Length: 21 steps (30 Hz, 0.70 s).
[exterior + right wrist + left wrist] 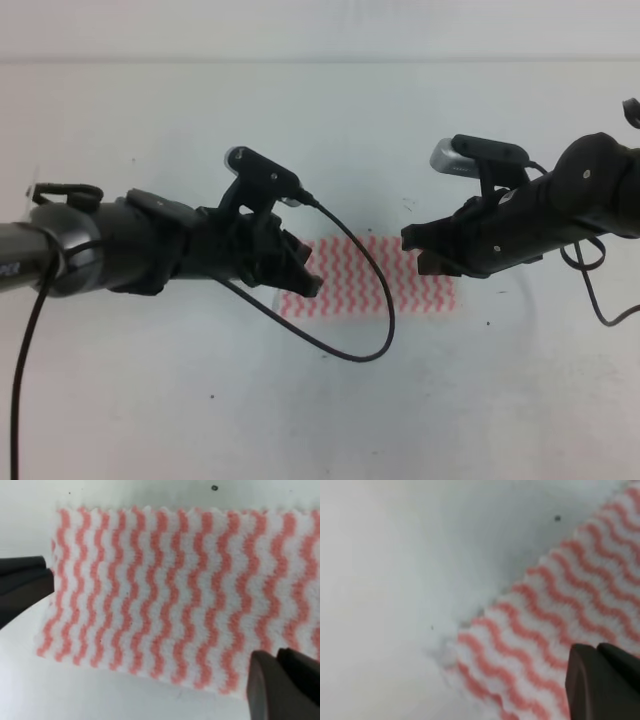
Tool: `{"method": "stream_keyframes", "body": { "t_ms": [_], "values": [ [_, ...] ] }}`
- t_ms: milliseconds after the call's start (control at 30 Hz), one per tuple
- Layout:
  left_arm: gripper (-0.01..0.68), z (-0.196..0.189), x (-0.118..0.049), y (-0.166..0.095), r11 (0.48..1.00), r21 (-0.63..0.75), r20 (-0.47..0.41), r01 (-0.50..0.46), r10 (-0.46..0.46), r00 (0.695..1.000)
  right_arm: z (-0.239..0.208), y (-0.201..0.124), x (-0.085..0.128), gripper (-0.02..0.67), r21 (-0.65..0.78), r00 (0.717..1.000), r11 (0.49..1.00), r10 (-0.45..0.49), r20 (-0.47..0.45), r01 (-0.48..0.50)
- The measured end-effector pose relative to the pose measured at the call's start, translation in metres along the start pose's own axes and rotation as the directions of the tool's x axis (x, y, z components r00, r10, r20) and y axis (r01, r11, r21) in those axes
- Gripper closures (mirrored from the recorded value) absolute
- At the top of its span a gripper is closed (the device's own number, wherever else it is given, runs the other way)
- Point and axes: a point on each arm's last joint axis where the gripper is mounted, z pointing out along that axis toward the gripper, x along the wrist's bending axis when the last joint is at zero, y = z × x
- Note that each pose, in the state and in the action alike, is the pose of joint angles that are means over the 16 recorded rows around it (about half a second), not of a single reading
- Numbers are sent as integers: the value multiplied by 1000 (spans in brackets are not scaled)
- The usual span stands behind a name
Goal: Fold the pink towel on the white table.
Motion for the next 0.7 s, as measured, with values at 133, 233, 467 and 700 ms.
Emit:
{"method": "stream_keyframes", "body": {
  "t_ms": [133,233,467,700],
  "values": [
    [677,4,-1,-1,1000,-10,13,-2,2,1000,0,0,0,628,4,1000,1000,1,-1,-1],
    [677,7,-1,-3,1000,-12,19,-1,1,1000,0,-1,0,627,10,1000,1000,3,-2,-3],
    [677,11,2,-7,1000,-3,26,27,-27,999,1,-3,0,628,31,1000,999,11,-2,-11],
    [677,13,4,-11,998,6,34,59,-60,998,6,-5,-2,630,49,1000,999,20,4,-20]
  ]
}}
